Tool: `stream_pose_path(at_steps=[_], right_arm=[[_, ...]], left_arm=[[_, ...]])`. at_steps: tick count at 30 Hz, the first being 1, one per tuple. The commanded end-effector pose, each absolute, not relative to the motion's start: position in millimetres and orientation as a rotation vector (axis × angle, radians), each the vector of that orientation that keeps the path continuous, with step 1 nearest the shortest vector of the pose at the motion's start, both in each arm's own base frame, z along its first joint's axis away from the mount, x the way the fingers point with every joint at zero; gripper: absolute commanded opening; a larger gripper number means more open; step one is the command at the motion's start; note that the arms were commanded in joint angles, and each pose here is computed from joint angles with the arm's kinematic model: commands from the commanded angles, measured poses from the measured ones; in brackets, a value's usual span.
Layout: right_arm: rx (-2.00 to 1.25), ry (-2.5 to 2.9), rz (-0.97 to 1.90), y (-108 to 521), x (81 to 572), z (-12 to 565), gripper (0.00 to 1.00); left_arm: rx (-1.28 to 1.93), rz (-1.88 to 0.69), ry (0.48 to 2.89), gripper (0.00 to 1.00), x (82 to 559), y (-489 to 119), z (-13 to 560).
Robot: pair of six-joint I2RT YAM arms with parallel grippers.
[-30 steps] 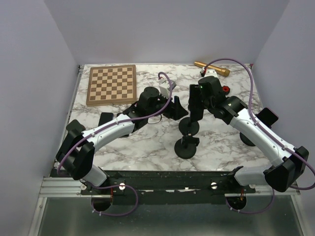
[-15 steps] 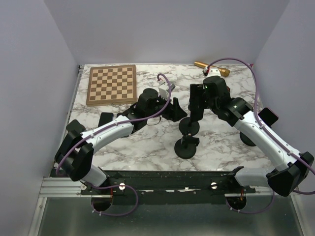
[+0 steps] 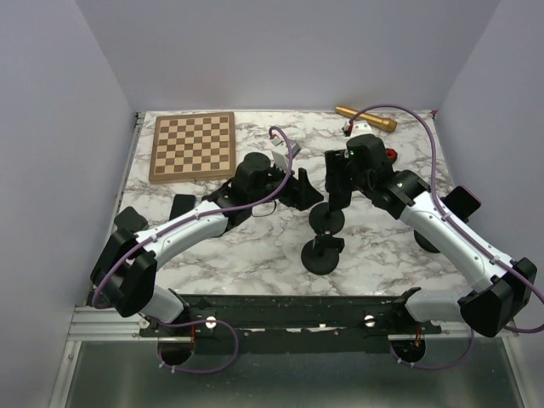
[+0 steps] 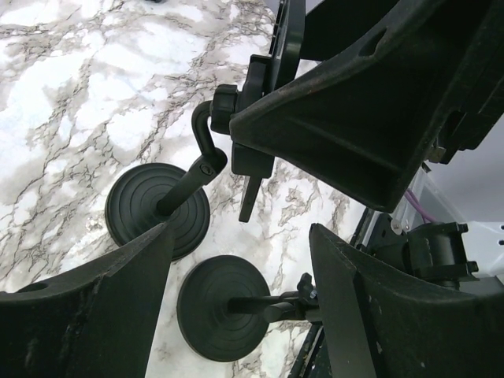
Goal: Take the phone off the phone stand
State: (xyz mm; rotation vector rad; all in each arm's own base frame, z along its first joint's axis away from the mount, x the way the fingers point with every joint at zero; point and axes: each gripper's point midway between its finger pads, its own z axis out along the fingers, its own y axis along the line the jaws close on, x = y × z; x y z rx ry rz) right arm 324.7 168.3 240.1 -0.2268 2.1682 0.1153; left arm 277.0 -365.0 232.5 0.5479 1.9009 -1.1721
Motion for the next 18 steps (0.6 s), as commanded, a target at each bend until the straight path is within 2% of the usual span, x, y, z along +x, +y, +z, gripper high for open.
stream_pose_path(at_steps=[1, 15, 17, 18], right_arm=[[-0.245, 2.168, 0.133, 170.1, 329.8, 234.0, 0.86], [-0.258, 2.142, 0.173, 173.2, 338.6, 234.8, 0.87], [-0.258, 2.145, 0.168, 172.7, 339.7, 232.8, 0.83], [-0.262, 2.145, 0.168, 173.2, 339.8, 232.3, 0.77]], left_arm=[[0.563, -1.192, 1.87, 0.78, 271.5, -362.5, 240.8], [0.562, -1.195, 1.876, 0.76, 271.2, -362.7, 237.9], [0.562, -1.195, 1.875, 0.76, 271.8, -363.3, 237.8], [0.562, -1.196, 1.874, 0.76, 272.3, -363.7, 238.2]])
